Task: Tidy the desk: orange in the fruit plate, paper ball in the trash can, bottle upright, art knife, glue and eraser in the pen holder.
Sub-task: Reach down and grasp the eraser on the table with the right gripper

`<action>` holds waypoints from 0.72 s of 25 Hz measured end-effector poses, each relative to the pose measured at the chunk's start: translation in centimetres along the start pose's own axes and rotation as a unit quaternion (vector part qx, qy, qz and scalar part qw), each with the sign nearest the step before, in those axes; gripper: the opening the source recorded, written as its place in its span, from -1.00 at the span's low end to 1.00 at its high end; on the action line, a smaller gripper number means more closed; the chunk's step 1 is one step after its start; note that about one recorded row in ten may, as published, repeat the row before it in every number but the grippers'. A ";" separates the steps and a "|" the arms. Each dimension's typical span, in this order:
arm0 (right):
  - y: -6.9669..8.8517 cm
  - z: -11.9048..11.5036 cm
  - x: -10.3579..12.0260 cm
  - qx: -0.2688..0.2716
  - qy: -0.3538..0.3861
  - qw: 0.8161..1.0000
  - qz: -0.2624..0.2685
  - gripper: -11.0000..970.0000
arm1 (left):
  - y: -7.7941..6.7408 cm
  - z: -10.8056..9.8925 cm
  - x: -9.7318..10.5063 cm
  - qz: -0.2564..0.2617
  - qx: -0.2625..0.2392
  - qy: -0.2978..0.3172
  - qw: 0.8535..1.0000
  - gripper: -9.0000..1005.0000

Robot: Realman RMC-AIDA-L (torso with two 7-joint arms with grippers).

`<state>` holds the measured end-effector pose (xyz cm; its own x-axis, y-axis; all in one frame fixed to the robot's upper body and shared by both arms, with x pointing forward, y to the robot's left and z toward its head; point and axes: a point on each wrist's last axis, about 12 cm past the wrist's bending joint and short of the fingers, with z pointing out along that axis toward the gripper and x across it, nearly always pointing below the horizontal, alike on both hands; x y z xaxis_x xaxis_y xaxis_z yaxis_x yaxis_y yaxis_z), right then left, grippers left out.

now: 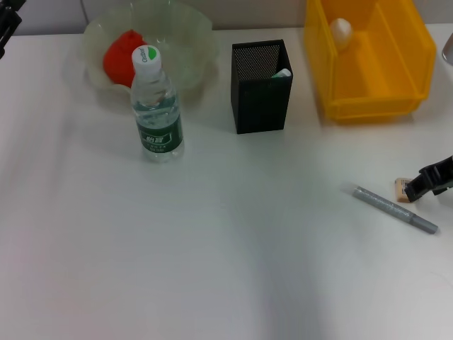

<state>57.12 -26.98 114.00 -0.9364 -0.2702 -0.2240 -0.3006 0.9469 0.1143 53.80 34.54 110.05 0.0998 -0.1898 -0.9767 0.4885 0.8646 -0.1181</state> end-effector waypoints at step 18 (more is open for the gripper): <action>0.2 0.7 -0.7 -0.003 -0.021 1.000 0.001 0.10 | -0.1 -0.2 0.2 0.005 -0.002 0.001 1.000 0.04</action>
<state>57.84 -26.44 113.51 -0.9285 -0.2615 -0.2637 -0.3006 0.9461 0.1204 53.59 34.54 109.85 0.1019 -0.1808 -0.9782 0.4847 0.8678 -0.1098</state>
